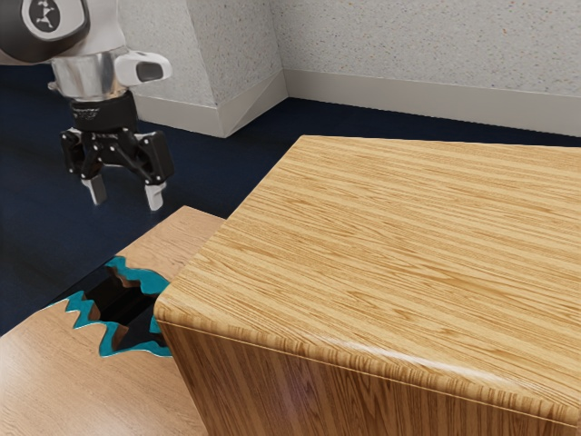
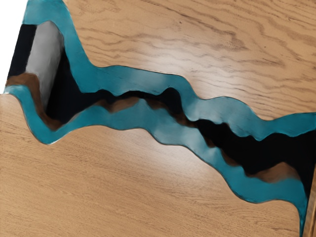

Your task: Pull the drawer handle with one arm to open the drawer

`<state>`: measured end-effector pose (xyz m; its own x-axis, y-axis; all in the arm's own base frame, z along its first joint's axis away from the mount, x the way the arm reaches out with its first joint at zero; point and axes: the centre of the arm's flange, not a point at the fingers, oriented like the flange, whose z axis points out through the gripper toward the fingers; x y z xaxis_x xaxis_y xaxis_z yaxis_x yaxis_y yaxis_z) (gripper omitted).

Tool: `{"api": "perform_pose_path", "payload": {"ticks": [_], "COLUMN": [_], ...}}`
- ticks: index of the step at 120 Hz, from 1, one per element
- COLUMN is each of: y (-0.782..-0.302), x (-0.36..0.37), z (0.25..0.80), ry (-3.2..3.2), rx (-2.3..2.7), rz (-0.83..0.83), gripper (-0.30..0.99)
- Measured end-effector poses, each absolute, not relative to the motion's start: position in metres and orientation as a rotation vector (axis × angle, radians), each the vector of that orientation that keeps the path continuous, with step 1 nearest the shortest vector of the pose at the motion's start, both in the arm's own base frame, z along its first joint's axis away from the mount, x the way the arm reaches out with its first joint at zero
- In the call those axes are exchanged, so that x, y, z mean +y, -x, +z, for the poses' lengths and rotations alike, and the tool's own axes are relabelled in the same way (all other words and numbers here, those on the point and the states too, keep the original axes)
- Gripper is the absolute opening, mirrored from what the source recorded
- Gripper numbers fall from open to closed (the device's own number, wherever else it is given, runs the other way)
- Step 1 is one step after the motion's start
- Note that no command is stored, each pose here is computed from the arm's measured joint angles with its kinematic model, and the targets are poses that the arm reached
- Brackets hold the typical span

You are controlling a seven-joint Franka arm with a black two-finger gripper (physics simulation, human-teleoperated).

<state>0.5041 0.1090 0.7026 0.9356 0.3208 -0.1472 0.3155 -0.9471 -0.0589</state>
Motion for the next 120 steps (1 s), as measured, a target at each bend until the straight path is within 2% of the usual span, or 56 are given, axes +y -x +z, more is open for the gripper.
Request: {"api": "perform_pose_path", "payload": {"ticks": [14, 22, 28, 48, 61, 74, 80, 96, 120], "y": [-0.510, -0.475, -0.472, -0.552, -0.578, -0.586, -0.575, -0.504, -0.481], "x": [0.109, 0.092, 0.081, 0.087, 0.111, 0.104, 0.094, 0.048, 0.034], "z": [0.709, 0.782, 0.795, 0.725, 0.697, 0.694, 0.690, 0.663, 0.640], "ry": [3.059, 3.071, 3.089, 3.124, 3.139, 3.153, 3.168, 3.209, 3.172], "rx": [-0.523, -0.502, -0.476, -0.499, -0.574, -0.567, -0.551, -0.461, -0.418], "rz": [0.146, -0.114, -0.171, -0.103, -0.116, -0.164, -0.168, -0.166, -0.268], "gripper": [0.69, 0.69, 0.69, 0.69, 0.69, 0.69, 0.69, 0.69, 0.69]}}
